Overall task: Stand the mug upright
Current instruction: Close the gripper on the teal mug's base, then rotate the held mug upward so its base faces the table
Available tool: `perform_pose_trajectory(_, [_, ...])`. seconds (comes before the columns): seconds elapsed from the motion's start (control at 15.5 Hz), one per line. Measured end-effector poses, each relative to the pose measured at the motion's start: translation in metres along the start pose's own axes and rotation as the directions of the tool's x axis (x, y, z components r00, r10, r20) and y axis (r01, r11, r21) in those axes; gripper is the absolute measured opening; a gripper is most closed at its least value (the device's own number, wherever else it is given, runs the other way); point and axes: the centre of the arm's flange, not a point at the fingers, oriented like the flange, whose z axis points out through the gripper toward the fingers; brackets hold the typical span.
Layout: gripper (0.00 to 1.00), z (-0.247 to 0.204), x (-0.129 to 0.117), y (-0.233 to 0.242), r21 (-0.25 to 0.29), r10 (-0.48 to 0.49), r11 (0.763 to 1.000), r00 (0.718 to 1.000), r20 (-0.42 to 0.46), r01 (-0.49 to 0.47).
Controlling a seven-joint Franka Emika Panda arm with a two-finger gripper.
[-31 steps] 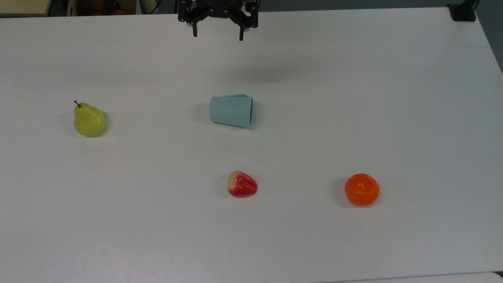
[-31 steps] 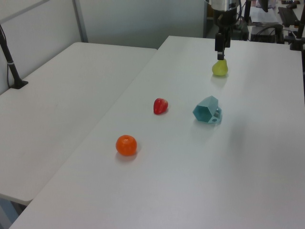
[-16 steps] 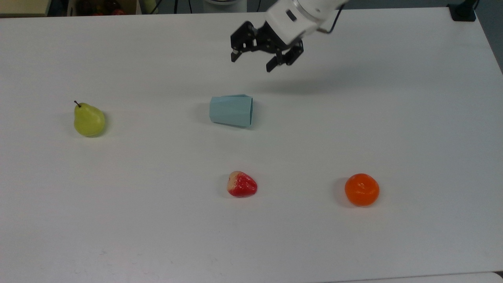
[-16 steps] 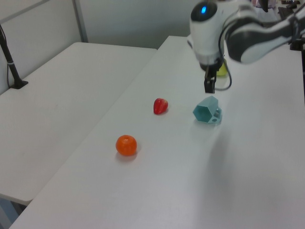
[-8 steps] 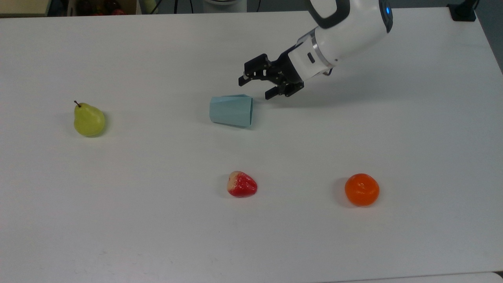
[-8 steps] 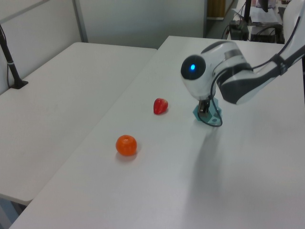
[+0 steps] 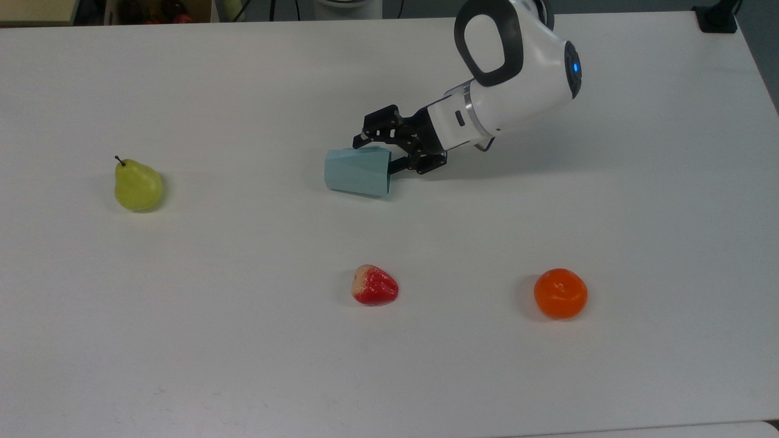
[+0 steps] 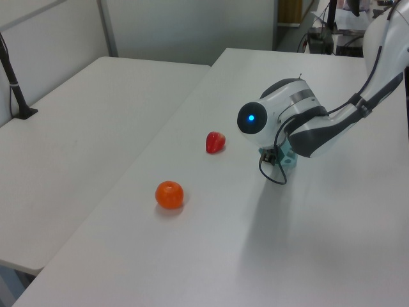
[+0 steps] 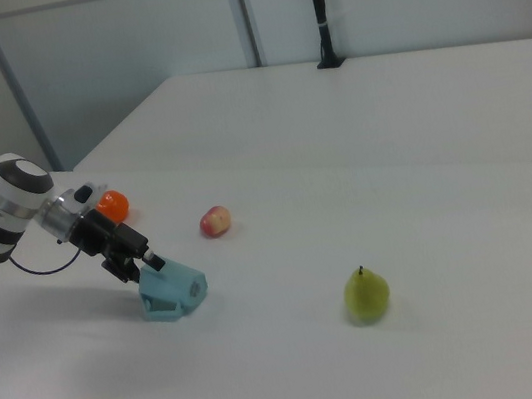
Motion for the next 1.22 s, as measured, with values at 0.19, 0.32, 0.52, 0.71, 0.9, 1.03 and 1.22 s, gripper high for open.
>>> perform_pose_trajectory(0.19, [0.80, 0.010, 0.004, 0.004, -0.005, 0.025, 1.000, 1.000, 0.015, -0.025])
perform_pose_trajectory(0.32, [0.72, 0.015, 0.005, 0.004, -0.008, 0.029, 1.000, 0.999, 0.022, -0.029])
perform_pose_trajectory(0.52, [0.46, 0.017, 0.006, 0.007, -0.033, 0.033, 0.999, 0.999, 0.020, -0.032])
perform_pose_trajectory(0.71, [0.19, 0.013, 0.009, 0.017, -0.051, 0.048, 0.998, 0.999, 0.018, -0.047])
perform_pose_trajectory(0.9, [0.08, 0.013, 0.013, 0.027, -0.057, 0.066, 0.996, 0.998, 0.025, -0.065])
perform_pose_trajectory(1.03, [0.07, 0.013, 0.015, 0.033, -0.050, 0.078, 0.996, 0.996, 0.031, -0.076])
perform_pose_trajectory(1.22, [0.07, 0.011, 0.019, 0.046, -0.037, 0.101, 0.994, 0.994, 0.035, -0.099])
